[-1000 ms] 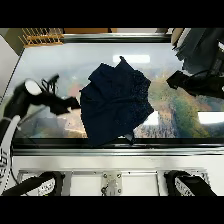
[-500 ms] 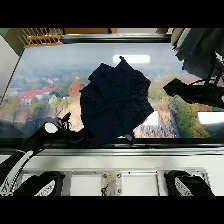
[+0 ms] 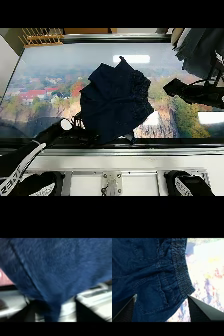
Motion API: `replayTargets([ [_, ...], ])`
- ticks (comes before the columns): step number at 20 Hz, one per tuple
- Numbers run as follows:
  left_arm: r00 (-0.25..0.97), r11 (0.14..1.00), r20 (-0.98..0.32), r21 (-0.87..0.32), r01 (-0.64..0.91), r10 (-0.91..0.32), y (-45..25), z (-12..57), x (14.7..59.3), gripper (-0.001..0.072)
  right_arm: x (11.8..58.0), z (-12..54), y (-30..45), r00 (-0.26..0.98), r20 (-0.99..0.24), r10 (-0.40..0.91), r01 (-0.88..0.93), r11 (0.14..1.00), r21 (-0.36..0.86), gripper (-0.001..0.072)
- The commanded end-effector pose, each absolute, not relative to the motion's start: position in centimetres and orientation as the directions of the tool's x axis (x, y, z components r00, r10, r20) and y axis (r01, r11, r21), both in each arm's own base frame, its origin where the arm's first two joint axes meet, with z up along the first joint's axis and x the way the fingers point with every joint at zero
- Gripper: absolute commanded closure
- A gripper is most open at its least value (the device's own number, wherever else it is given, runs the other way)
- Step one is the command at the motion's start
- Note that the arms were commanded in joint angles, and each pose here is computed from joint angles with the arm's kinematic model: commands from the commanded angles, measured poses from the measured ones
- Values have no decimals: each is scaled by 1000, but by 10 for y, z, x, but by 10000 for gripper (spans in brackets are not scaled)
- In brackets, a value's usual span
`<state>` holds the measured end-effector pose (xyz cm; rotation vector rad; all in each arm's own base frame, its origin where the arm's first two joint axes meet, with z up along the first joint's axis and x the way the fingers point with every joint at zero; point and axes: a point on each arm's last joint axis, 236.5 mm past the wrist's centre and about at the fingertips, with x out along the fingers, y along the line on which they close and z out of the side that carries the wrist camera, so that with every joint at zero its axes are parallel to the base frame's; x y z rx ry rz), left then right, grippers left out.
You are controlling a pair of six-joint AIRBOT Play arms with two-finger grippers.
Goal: Fold the clothes and pants, and hang the long-sleeved shirts on hangers.
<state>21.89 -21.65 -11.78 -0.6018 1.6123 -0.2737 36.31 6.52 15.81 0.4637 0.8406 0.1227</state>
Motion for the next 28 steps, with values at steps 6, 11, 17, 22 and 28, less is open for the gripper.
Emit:
replayTargets([
  [6,58,801,-814,-580,-146,-578,-214,-75,269,691,331,47,22,431,-883,184,305,892,334,15],
  [11,162,777,-794,-608,-165,-587,-191,-49,290,691,328,-61,47,333,-892,306,477,761,439,15],
  [17,171,774,-791,-610,-170,-587,-189,-48,292,691,384,-74,86,484,-761,431,402,663,631,15],
  [22,173,774,-791,-610,-170,-586,-189,-48,292,690,383,-92,103,454,-765,456,345,702,623,290],
  [28,269,760,-754,-641,-103,-600,-189,-8,321,692,387,-51,111,469,-740,483,134,789,600,657],
])
